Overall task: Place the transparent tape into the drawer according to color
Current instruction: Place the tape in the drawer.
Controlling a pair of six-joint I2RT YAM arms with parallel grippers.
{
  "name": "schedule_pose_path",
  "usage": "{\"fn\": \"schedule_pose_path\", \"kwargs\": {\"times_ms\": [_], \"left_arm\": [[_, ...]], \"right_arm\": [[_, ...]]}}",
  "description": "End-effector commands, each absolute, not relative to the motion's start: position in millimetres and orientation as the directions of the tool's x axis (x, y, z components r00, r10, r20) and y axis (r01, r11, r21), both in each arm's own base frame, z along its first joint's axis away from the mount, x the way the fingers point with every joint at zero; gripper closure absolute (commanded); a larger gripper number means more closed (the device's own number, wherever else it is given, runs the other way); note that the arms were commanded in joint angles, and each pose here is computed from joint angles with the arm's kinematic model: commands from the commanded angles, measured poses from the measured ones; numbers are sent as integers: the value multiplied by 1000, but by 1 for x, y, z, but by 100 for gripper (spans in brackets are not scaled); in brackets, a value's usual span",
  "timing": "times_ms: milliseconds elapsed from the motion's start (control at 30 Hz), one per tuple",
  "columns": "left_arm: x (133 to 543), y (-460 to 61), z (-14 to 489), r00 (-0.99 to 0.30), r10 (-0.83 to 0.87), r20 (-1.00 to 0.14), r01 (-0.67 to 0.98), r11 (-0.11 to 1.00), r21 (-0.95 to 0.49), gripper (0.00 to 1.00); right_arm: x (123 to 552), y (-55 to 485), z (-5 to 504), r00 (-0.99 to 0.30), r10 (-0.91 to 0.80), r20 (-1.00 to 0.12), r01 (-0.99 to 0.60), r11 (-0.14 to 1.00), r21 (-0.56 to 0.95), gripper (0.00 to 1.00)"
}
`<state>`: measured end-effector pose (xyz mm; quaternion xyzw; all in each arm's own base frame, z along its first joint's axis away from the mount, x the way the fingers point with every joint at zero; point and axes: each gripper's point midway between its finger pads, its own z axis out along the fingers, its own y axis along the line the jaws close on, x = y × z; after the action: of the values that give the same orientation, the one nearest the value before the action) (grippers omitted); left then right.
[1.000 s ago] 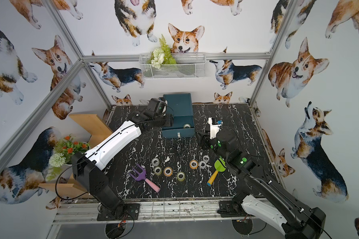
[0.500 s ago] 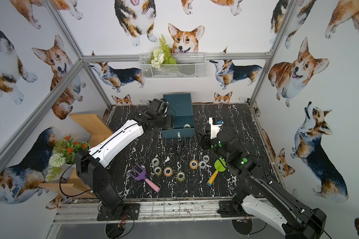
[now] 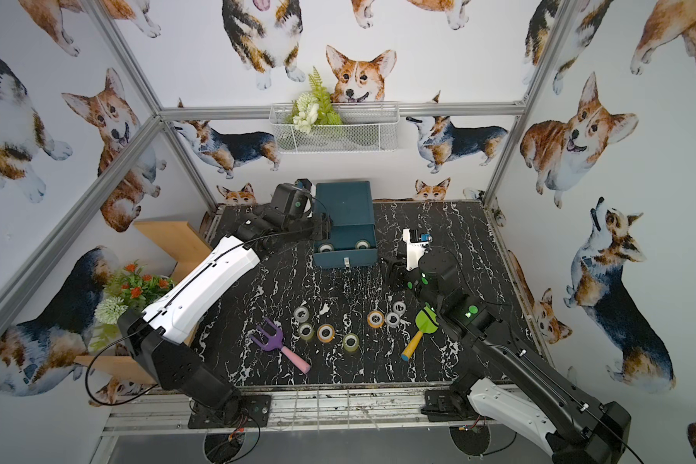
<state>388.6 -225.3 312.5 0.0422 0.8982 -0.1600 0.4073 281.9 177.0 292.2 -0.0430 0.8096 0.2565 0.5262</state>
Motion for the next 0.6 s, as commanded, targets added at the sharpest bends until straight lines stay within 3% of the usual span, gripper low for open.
{"fn": "schedule_pose_path", "kwargs": {"times_ms": [0,333,567], "left_arm": [[378,-214,323,-629,-85,-773,194,945,-262,22],[324,-163,269,-605,-146,-783,111,958,-264,10],[301,-146,209,-668,-152,-728,54,966,-252,4]], "right_arm": [[277,180,280,-478,167,-862,-357,860,365,38],[254,201,216,-611,45,-790,-435,815,383,38],[218,236,138,-705,-210,-678,-515,808,286,35]]}}
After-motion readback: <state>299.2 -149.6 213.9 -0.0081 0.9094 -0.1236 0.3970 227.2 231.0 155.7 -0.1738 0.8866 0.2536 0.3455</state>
